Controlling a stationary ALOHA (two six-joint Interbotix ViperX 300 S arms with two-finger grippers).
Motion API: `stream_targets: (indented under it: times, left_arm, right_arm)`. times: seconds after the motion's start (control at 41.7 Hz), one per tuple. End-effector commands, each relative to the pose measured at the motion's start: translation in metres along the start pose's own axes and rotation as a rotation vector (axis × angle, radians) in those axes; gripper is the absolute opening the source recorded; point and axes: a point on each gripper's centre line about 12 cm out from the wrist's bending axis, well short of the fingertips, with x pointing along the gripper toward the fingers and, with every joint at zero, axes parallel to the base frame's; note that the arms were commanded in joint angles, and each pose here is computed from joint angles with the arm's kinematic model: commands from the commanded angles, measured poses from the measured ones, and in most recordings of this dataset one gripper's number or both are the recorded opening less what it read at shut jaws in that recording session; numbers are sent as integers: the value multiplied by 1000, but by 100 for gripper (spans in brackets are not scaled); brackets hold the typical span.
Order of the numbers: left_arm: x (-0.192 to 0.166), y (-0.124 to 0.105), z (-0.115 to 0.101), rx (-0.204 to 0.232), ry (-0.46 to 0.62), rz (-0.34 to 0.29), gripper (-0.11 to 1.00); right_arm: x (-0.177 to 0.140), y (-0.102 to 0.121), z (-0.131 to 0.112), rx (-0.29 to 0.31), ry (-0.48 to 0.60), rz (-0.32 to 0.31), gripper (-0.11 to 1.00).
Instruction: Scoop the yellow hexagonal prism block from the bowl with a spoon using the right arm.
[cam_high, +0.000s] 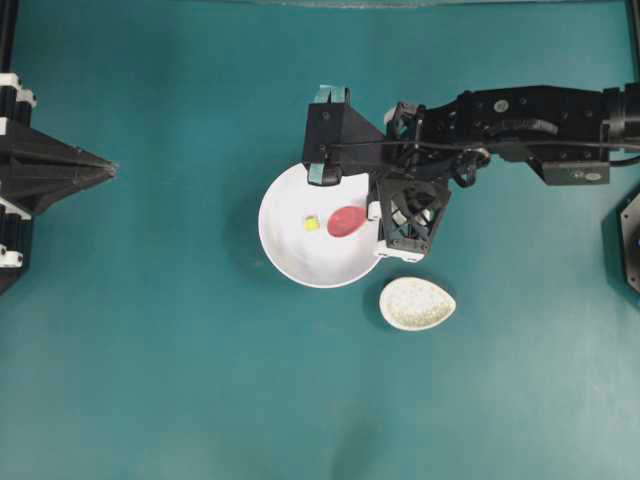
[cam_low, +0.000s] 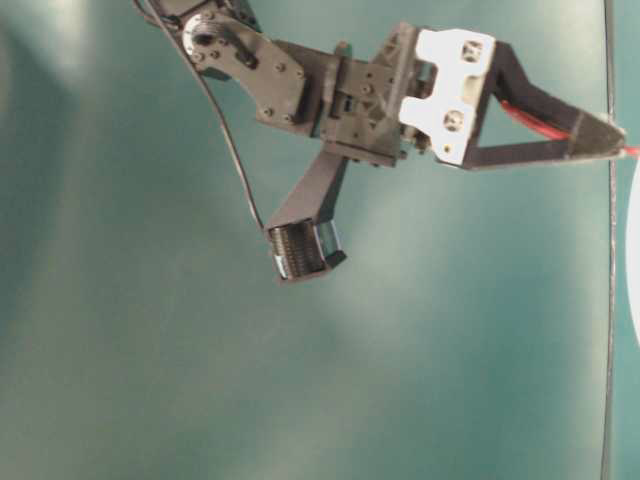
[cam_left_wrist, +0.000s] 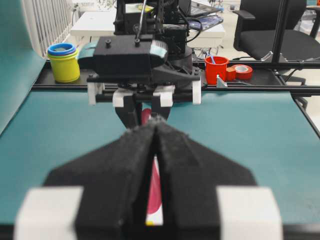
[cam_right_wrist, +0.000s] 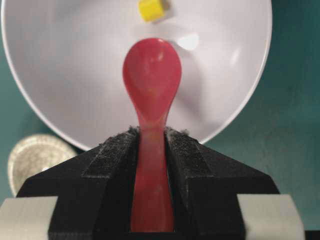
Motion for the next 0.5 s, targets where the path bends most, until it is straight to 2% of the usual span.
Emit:
stream_targets:
  times: [0.0, 0.48]
  left_arm:
    - [3, 1, 7, 3, -17, 3, 0]
    - [3, 1, 7, 3, -18, 3, 0]
  right_arm:
    - [-5, 1, 5, -8, -46, -1, 24]
    - [10, -1, 13, -4, -112, -6, 24]
